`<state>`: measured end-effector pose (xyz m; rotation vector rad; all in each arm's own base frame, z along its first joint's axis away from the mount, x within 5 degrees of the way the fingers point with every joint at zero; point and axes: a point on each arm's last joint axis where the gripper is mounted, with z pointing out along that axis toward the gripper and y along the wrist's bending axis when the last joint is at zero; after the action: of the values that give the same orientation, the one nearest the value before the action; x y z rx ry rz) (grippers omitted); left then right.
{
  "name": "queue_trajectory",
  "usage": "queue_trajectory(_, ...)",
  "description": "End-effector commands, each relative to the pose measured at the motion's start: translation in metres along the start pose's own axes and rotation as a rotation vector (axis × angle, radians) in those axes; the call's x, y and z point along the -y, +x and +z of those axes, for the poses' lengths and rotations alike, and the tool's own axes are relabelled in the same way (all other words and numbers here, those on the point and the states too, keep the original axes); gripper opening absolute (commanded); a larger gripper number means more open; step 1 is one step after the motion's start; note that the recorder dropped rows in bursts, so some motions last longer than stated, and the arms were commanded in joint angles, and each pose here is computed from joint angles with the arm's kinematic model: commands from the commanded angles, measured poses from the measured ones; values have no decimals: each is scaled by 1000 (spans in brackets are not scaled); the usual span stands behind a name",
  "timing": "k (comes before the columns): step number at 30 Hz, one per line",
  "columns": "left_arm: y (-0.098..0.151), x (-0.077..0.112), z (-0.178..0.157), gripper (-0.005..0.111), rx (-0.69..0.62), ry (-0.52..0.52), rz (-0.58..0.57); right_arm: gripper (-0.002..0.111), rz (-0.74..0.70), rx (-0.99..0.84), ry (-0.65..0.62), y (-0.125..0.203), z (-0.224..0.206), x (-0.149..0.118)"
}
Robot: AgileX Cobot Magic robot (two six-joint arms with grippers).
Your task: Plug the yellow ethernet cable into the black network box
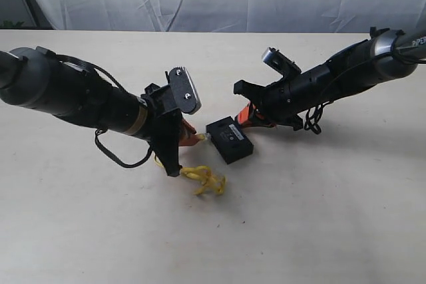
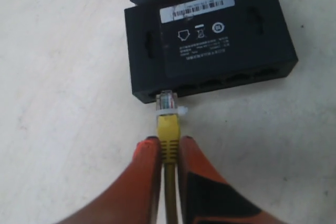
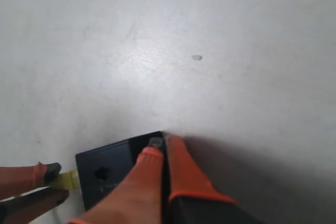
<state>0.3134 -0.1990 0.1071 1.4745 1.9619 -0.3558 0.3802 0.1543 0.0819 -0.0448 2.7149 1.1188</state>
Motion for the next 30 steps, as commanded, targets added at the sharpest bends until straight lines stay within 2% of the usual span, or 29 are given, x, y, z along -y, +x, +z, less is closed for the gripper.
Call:
queue_trajectory(1, -5, 2, -2, 0, 31, 23, 3, -1, -13, -8, -8, 0, 1, -1)
queue_trajectory(6, -8, 4, -5, 0, 51, 41, -7, -1, -11, -5, -7, 0, 1, -1)
queue_trajectory(16, 7, 20, -7, 0, 23, 100, -21, -1, -9, -4, -5, 0, 1, 0)
queue_trajectory(24, 5, 17, -7, 0, 38, 77, -46, -1, -4, -3, -6, 0, 1, 0)
queue_trajectory(30, 3, 9, -7, 0, 62, -17, -67, -1, 12, -4, -5, 0, 1, 0)
